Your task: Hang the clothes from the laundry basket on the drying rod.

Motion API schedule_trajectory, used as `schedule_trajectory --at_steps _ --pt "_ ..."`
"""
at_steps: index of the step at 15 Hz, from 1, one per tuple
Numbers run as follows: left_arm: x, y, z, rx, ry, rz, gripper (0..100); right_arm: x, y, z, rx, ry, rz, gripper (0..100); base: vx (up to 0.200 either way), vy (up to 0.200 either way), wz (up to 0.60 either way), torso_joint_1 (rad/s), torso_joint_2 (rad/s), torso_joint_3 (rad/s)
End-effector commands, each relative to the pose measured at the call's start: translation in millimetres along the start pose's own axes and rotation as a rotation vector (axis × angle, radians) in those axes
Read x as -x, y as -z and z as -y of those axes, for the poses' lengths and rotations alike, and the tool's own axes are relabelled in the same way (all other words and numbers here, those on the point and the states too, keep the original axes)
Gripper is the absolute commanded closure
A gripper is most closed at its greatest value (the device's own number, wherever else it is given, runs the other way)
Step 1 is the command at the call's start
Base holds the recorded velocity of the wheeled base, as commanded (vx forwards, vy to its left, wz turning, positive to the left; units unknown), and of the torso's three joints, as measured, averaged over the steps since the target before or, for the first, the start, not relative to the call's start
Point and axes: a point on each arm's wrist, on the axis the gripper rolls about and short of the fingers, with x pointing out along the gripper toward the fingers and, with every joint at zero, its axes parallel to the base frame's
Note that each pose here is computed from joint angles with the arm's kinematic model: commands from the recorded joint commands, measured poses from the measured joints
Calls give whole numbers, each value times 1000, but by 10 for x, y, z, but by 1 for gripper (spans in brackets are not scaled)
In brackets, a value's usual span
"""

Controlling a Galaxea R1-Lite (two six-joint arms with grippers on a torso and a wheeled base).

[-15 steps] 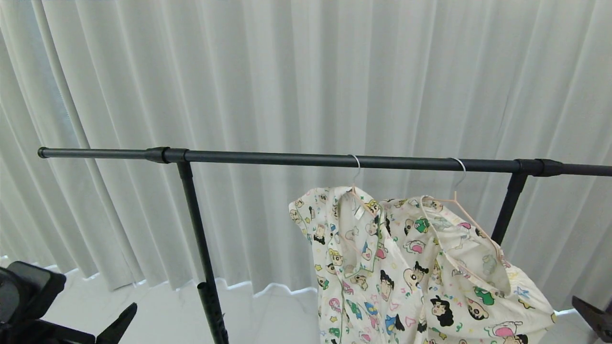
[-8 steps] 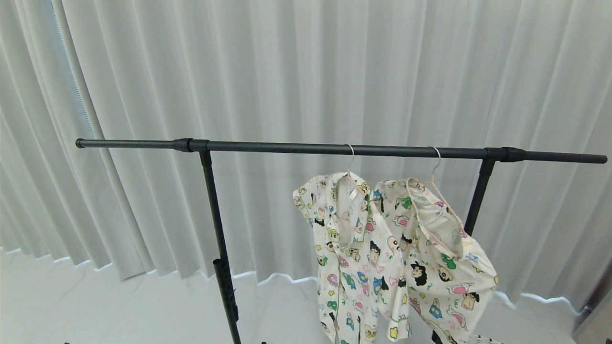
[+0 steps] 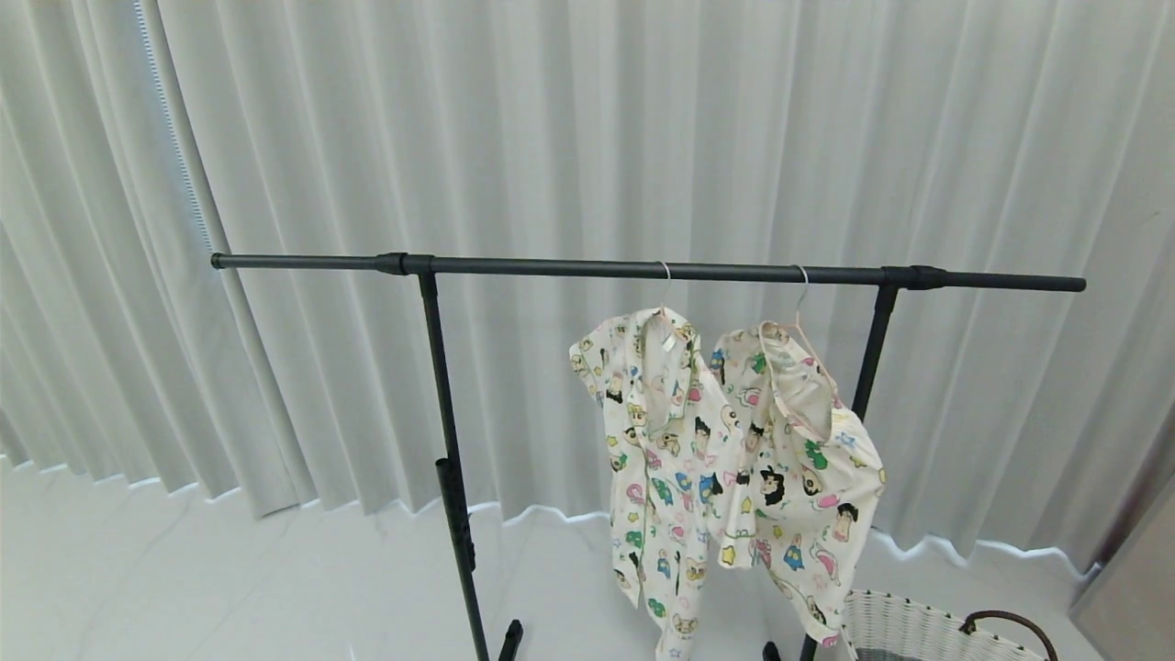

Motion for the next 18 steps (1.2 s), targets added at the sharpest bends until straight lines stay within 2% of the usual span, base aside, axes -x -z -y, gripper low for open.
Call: schedule_trajectory --at_steps 1,4,5,6,7,9,11,12,13,14,15,16,17,18 --pt "33 31 -13 43 -26 32 0 45 32 9 -12 21 52 0 -200 0 0 12 2 2" --pt "32 36 -16 47 -48 25 0 32 49 7 -50 31 51 0 -67 0 0 2 1 2" --pt "32 35 -16 53 -45 27 0 -20 59 -2 -66 52 97 0 0 0 0 0 0 0" --pt "31 39 -15 90 -47 26 0 -101 86 -20 -82 71 188 0 0 0 0 0 0 0" --pt "30 42 -10 98 -35 28 0 -104 29 -18 -67 65 282 0 0 0 0 0 0 0" --pt "27 37 25 124 104 74 0 -105 37 -23 -51 48 278 0 0 0 0 0 0 0" --pt "42 21 90 179 403 129 0 -104 35 -55 -70 -97 294 0 0 0 0 0 0 0" --pt "52 25 114 214 511 129 0 -103 36 -67 -100 -156 295 0 0 0 0 0 0 0" --pt "54 60 126 222 532 90 0 -107 50 -75 -136 -186 277 0 0 0 0 0 0 0" --pt "56 64 123 223 547 85 0 -110 65 -79 -158 -196 261 0 0 0 0 0 0 0" --pt "61 72 109 239 604 105 0 -113 75 -81 -180 -202 247 0 0 0 0 0 0 0" --pt "87 91 87 248 636 160 0 -114 75 -80 -187 -193 246 0 0 0 0 0 0 0" --pt "104 108 78 261 632 187 0 -114 75 -79 -183 -190 246 0 0 0 0 0 0 0" --pt "105 104 77 263 629 187 0 -113 72 -80 -155 -192 252 0 0 0 0 0 0 0"
